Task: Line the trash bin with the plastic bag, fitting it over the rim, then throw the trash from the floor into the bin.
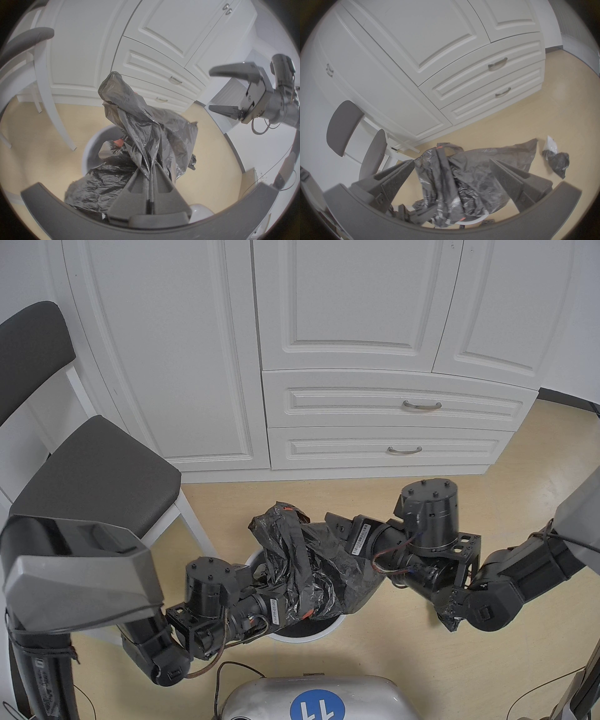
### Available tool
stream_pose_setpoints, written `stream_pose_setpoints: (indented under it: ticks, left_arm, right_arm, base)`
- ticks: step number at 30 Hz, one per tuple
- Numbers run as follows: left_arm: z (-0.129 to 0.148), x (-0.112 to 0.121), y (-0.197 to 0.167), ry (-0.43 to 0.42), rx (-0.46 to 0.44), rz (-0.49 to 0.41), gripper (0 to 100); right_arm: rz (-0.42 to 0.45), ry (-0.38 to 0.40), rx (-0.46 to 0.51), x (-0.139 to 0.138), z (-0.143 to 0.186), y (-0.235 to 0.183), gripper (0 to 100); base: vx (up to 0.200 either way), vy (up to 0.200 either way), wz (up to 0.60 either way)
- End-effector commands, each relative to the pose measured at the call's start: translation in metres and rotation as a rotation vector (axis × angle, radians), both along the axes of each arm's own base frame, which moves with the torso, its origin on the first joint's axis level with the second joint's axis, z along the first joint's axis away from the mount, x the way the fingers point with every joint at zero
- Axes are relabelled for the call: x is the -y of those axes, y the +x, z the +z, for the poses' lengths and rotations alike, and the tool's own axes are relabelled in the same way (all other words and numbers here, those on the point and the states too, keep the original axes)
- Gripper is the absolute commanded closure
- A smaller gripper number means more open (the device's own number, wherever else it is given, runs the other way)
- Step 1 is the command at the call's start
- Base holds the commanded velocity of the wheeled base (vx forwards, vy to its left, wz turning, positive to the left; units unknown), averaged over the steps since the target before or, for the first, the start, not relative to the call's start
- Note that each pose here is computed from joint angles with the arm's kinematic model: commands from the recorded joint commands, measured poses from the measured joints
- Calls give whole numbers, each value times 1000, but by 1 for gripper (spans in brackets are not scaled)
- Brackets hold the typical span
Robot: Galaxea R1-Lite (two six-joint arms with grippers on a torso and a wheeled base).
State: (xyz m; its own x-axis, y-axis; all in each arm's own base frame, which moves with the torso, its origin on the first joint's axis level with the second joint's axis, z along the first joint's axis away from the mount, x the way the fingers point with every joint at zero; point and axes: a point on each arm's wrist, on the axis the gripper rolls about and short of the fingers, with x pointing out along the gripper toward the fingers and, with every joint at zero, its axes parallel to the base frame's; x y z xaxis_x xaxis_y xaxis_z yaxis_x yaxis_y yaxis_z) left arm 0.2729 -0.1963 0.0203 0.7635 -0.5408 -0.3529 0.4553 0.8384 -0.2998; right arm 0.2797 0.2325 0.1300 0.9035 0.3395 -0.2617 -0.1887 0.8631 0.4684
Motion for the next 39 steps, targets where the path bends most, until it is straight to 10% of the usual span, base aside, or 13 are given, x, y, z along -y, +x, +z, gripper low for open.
stream_pose_setpoints:
  ticks: [1, 31, 32, 39]
  left_arm:
    - [72, -30, -4, -28, 41, 43, 100]
    - [78, -37, -18, 45, -115, -20, 100]
    - [77, -36, -20, 48, -119, -23, 100]
    - [77, -36, -20, 49, -120, -22, 100]
  right_arm:
    - [-14, -110, 39, 35, 7, 0, 0]
    - [-67, -197, 34, 47, -7, 19, 0]
    - [-77, -195, 35, 47, -8, 21, 100]
    - [-164, -118, 17, 36, -25, 53, 100]
  base:
    - [0, 0, 0]
    - [0, 0, 0]
    - [0, 0, 0]
    - [0, 0, 0]
